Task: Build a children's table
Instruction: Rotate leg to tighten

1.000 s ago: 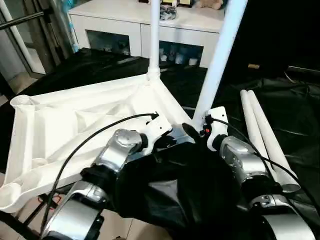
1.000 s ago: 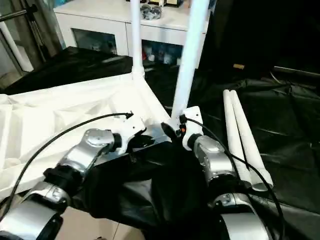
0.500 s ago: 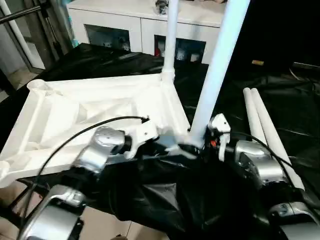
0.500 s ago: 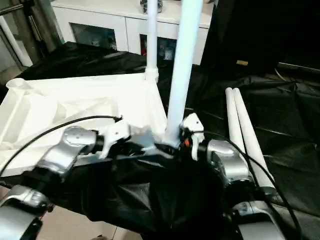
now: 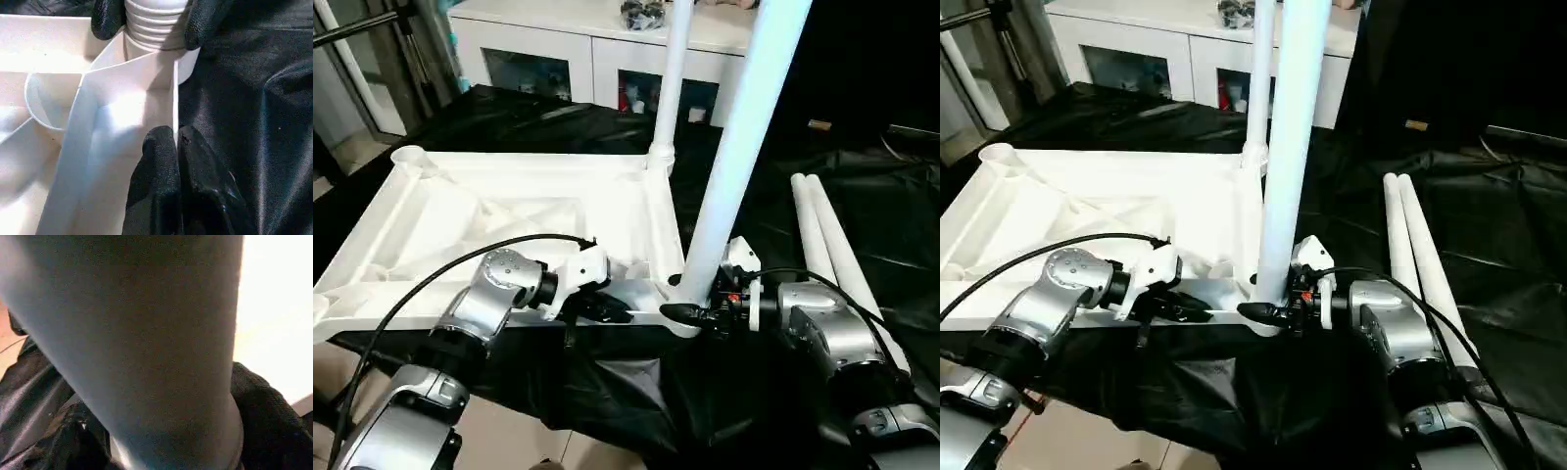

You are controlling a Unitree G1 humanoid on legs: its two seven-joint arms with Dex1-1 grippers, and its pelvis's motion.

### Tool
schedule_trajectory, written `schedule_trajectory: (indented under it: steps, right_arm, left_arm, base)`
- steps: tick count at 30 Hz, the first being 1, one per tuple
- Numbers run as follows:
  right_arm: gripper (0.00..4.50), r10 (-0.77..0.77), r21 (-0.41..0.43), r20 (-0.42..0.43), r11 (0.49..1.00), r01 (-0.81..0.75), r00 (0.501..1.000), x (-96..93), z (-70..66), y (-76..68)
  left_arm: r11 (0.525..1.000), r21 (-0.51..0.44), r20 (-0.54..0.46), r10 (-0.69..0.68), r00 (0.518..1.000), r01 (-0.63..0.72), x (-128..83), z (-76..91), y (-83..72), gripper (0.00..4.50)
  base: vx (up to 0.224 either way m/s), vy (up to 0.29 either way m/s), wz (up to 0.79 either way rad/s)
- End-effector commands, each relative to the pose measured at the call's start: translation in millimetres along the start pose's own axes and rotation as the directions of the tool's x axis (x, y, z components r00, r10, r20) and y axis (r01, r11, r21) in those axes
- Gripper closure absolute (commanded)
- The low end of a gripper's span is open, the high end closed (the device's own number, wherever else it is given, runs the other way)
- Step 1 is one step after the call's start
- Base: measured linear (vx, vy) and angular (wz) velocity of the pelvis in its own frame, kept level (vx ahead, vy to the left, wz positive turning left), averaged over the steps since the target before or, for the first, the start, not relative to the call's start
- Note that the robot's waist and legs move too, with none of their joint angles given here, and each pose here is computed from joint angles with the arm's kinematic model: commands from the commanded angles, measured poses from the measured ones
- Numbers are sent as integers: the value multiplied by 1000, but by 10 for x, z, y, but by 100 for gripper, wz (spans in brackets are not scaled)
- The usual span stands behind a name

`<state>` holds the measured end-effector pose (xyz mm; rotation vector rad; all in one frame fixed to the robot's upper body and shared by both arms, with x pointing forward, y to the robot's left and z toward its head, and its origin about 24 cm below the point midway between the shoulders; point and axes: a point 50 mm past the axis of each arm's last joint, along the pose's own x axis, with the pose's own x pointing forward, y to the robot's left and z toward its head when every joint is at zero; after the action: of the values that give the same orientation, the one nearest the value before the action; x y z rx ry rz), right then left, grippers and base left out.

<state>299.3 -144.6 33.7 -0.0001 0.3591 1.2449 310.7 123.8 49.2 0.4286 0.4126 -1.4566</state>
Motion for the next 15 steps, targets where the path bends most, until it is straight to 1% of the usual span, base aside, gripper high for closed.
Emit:
schedule_trajectory:
  steps: [1, 2, 3, 4, 6, 8, 9, 12, 13, 14, 15]
  right_arm:
    - [169, 5, 14, -14, 1000, -5, 1000, 221, -52, 80]
    - [169, -60, 35, -9, 998, 60, 998, 253, -60, 39]
    - [169, -161, 55, -21, 985, 162, 987, 280, -77, -31]
    - [169, -244, 68, -38, 967, 246, 969, 295, -94, -89]
    - [170, -358, 90, -73, 927, 363, 931, 316, -138, -169]
    - [172, -441, 132, -88, 884, 449, 893, 362, -177, -211]
    - [173, -454, 139, -87, 876, 463, 887, 371, -178, -217]
    - [175, -582, 219, -124, 774, 595, 803, 432, -216, -273]
    - [175, -604, 231, -132, 753, 616, 786, 454, -224, -276]
    - [175, -618, 243, -131, 738, 629, 775, 493, -225, -270]
    - [175, -605, 254, -115, 749, 612, 788, 534, -214, -250]
  left_arm:
    - [997, -5, 26, 83, 996, -83, 174, 92, 50, 450]
    - [992, -22, 38, 128, 991, -127, 208, 120, 85, 450]
    - [985, -40, 47, 169, 985, -167, 241, 146, 116, 450]
    - [980, -53, 52, 196, 979, -193, 264, 164, 136, 450]
    - [969, -73, 58, 239, 969, -235, 317, 200, 167, 450]
    - [954, -93, 53, 292, 955, -286, 402, 250, 198, 450]
    - [951, -97, 52, 299, 953, -293, 417, 258, 202, 450]
    - [926, -119, 49, 366, 929, -358, 517, 327, 235, 450]
    - [922, -125, 53, 375, 926, -367, 546, 351, 236, 450]
    - [919, -131, 60, 381, 923, -371, 585, 386, 232, 450]
    - [923, -130, 69, 373, 925, -363, 615, 415, 219, 450]
  base:
    - [0, 0, 0]
    - [0, 0, 0]
    - [0, 0, 0]
    - [0, 0, 0]
    - [0, 0, 0]
    - [0, 0, 0]
    - [0, 0, 0]
    - [0, 0, 0]
    - [0, 0, 0]
    - [0, 0, 0]
    - [0, 0, 0]
